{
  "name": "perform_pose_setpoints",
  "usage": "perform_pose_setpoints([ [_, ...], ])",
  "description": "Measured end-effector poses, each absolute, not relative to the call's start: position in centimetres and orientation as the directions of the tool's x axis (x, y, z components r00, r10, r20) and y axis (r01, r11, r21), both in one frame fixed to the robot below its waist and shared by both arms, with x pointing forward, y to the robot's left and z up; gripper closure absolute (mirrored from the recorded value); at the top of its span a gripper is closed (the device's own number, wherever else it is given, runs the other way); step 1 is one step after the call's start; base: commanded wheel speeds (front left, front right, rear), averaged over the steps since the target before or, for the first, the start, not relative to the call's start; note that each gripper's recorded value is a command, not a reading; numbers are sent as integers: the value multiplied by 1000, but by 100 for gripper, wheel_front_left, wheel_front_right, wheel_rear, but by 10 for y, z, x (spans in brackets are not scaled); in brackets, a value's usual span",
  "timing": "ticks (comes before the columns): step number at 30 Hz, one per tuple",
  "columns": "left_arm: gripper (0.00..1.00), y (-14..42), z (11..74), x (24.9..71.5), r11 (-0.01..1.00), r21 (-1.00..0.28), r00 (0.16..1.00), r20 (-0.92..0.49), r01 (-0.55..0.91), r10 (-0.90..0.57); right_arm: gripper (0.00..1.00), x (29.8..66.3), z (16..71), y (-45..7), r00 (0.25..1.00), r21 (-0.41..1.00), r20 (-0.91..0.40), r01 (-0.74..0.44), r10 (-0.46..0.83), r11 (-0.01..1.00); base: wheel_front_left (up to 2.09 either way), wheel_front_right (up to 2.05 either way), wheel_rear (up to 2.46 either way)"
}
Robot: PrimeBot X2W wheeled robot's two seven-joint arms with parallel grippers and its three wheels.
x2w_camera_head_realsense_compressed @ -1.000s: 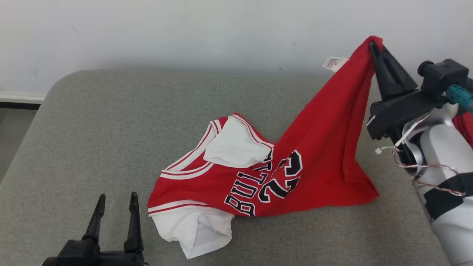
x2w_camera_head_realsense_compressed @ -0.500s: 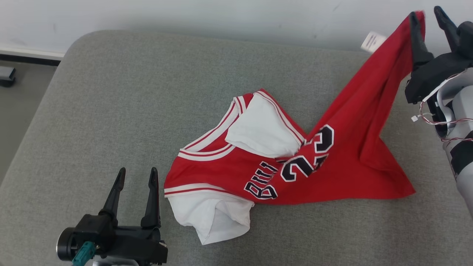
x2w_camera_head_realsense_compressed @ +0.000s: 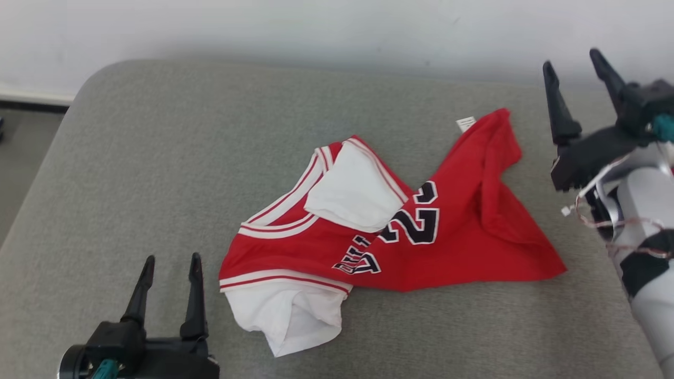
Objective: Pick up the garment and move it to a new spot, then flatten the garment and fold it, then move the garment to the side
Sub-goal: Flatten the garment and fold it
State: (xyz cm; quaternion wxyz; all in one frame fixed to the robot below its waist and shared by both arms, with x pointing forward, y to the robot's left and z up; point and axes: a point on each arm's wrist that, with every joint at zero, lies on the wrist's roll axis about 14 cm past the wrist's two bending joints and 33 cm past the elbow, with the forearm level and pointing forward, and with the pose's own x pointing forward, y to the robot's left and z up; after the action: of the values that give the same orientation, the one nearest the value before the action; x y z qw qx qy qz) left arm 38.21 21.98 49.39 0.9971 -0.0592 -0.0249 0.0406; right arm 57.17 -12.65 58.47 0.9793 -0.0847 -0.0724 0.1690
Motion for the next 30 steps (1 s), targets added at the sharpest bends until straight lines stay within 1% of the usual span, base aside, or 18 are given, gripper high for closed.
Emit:
perform_pose_setpoints([
  [3, 0, 218, 495, 380, 990, -119, 996, 49, -70, 76, 0, 552, 580, -139, 936, -188, 114, -309, 334, 932, 0, 0, 0],
  [9, 0, 211, 499, 379, 993, -106, 997, 65, -45, 52, 0, 506, 553, -167, 951, -167, 68, -286, 300, 944, 0, 0, 0],
  [14, 0, 203, 507, 376, 996, -92, 996, 89, -14, 23, 0, 466, 523, -183, 962, -135, 6, -269, 272, 954, 0, 0, 0],
  [18, 0, 199, 513, 376, 996, -90, 994, 107, 0, 10, 0, 440, 497, -185, 962, -110, -54, -272, 268, 956, 0, 0, 0],
  [22, 0, 198, 514, 375, 996, -90, 994, 110, 4, 6, 0, 428, 478, -183, 958, -88, -104, -277, 268, 957, 0, 0, 0],
  [30, 0, 204, 509, 370, 996, -89, 995, 94, -16, 25, 0, 427, 438, -176, 932, -72, -232, -303, 280, 950, 0, 0, 0],
])
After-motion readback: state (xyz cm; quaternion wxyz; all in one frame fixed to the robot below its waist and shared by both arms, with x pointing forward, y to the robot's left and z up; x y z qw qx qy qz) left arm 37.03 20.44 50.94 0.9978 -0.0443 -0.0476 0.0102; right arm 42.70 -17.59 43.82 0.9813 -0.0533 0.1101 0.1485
